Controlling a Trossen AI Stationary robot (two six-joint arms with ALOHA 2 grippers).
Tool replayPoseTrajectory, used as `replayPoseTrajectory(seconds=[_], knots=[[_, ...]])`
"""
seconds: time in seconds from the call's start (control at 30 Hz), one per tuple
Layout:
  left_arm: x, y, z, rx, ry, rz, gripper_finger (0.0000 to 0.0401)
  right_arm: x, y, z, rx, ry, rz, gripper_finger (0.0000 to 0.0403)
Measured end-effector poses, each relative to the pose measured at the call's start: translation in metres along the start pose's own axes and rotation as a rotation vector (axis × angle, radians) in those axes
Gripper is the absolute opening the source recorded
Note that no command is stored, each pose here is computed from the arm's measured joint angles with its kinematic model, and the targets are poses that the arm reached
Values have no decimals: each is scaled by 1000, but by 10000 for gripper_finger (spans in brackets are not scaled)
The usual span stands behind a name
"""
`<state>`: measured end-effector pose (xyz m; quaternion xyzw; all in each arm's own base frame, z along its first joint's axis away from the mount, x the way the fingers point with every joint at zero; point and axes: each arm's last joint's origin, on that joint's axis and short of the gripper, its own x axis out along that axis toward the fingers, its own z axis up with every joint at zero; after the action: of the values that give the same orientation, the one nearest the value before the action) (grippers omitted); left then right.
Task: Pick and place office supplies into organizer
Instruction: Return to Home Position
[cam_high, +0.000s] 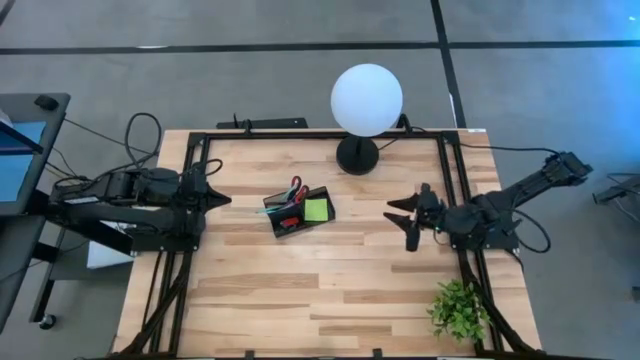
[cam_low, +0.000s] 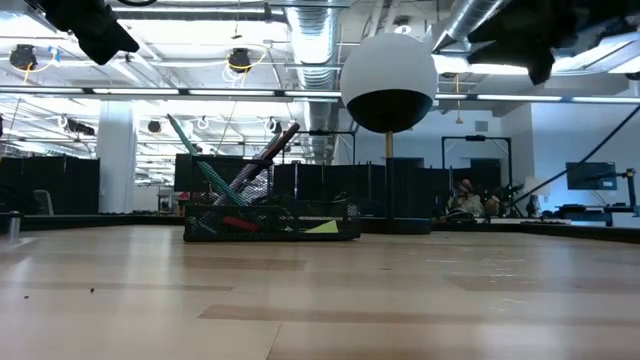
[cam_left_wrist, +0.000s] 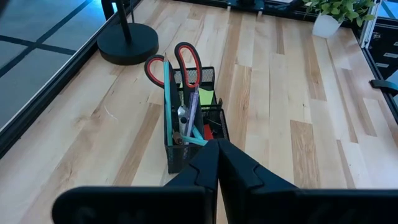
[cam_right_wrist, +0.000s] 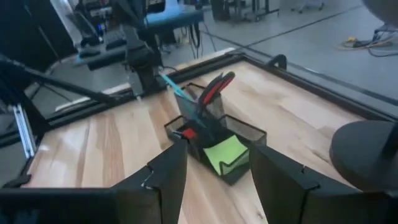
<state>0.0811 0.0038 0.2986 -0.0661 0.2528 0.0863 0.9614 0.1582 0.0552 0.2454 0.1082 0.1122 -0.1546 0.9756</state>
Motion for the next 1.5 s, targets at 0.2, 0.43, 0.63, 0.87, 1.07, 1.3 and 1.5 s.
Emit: replayPoseTrajectory(seconds=[0.2,0.43,0.63,0.87,1.07,1.3,1.5], knots=[[0,0,0,1,0,0,0,-8,-8,-9,39,-49,21,166],[0,0,0,0,0,0,0,-7,-10,-8,46,-57,5,166],[0,0,0,1,0,0,0,-6,-6,-12,2,-40,13,164],[0,0,0,1,0,0,0,-17,-11,-40,-20,-47,1,167],[0,0,0,0,0,0,0,-38,-21,-46,-69,-122,86,167],[0,0,0,0,0,0,0,-42,-37,-71,-122,-166,143,168],[0,0,0,0,0,0,0,-37,-47,-90,-129,-174,100,166]])
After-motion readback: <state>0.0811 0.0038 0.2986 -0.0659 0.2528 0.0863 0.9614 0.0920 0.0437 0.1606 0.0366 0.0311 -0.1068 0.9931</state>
